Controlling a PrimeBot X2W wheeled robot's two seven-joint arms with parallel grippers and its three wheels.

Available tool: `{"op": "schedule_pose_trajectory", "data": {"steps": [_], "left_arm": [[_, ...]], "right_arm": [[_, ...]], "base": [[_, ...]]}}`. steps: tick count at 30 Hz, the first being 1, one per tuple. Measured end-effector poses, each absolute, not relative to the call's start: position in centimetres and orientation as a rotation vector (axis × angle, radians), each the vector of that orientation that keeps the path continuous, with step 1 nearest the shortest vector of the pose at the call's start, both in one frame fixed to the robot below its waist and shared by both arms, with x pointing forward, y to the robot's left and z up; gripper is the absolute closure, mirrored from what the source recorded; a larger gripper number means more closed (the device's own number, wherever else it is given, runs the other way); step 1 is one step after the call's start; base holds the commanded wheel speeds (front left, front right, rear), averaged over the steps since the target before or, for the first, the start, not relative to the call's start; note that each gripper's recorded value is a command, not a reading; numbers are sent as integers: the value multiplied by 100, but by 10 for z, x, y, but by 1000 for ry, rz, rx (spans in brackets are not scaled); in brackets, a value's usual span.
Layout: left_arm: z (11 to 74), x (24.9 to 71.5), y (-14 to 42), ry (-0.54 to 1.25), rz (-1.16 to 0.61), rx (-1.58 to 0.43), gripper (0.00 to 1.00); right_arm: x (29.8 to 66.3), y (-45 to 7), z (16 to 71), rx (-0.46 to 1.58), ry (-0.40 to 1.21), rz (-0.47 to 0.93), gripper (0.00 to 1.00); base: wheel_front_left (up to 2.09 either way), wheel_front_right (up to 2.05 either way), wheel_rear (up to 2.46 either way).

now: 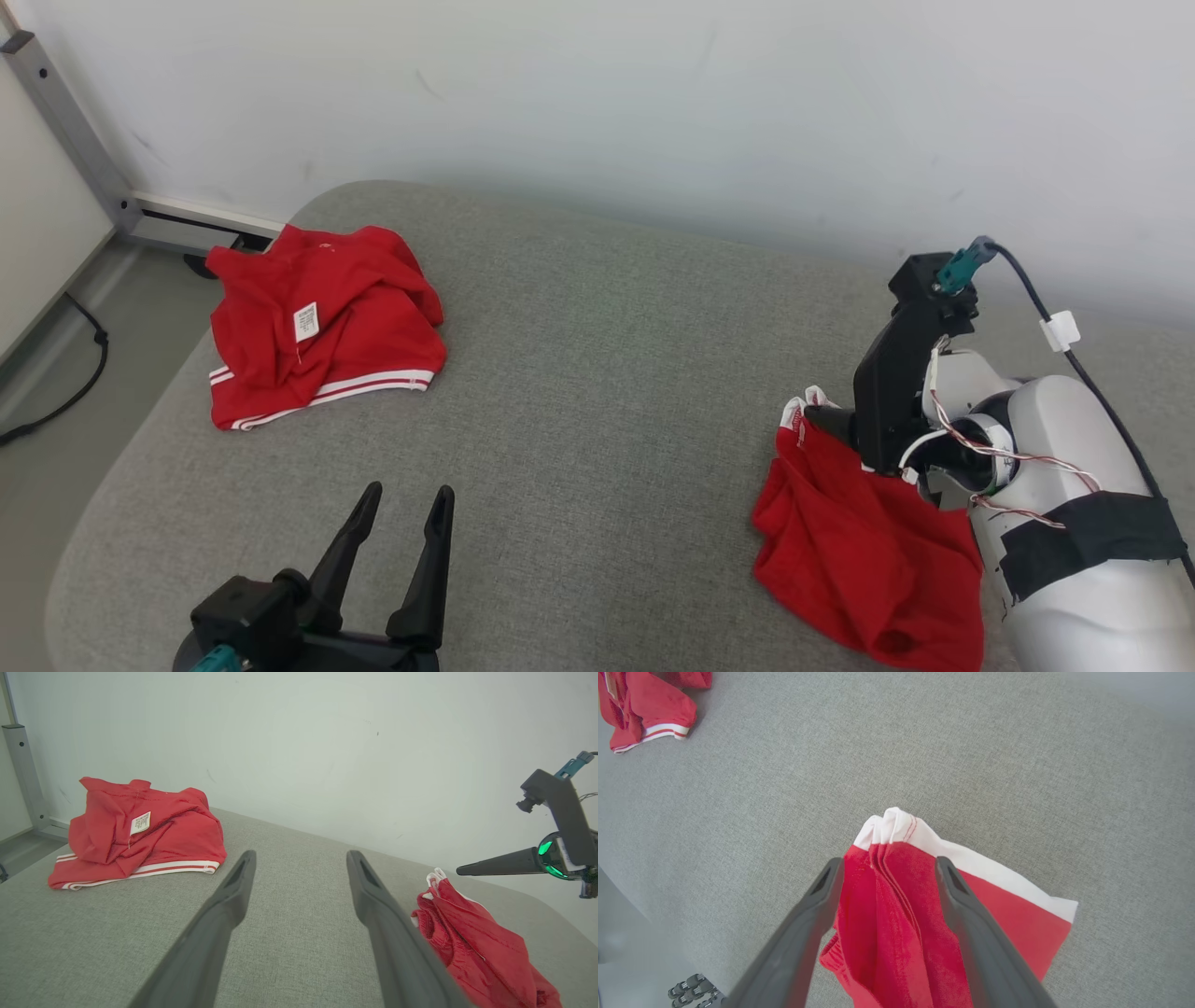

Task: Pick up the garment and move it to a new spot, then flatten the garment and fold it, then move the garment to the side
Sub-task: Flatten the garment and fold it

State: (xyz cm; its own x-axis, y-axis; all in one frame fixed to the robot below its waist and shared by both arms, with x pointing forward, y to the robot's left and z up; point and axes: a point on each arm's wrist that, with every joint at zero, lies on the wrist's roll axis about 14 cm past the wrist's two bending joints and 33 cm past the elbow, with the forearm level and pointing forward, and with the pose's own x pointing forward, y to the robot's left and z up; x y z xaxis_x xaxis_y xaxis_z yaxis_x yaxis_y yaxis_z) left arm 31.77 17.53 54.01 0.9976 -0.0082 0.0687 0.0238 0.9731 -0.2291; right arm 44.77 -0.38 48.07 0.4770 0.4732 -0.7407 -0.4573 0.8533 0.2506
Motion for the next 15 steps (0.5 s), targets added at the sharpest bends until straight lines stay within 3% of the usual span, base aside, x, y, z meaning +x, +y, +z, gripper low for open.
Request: {"op": "schedule_pose_trajectory", "data": {"steps": [5, 15], "left_arm": [[543, 321, 172, -73, -29, -232, 0], [538, 328, 165, -57, -47, -236, 0]], "right_arm": [[460, -31, 497, -14, 821, 474, 0], [450, -84, 486, -31, 686, 317, 0]], "base": [[0, 0, 0], [0, 0, 0]]}}
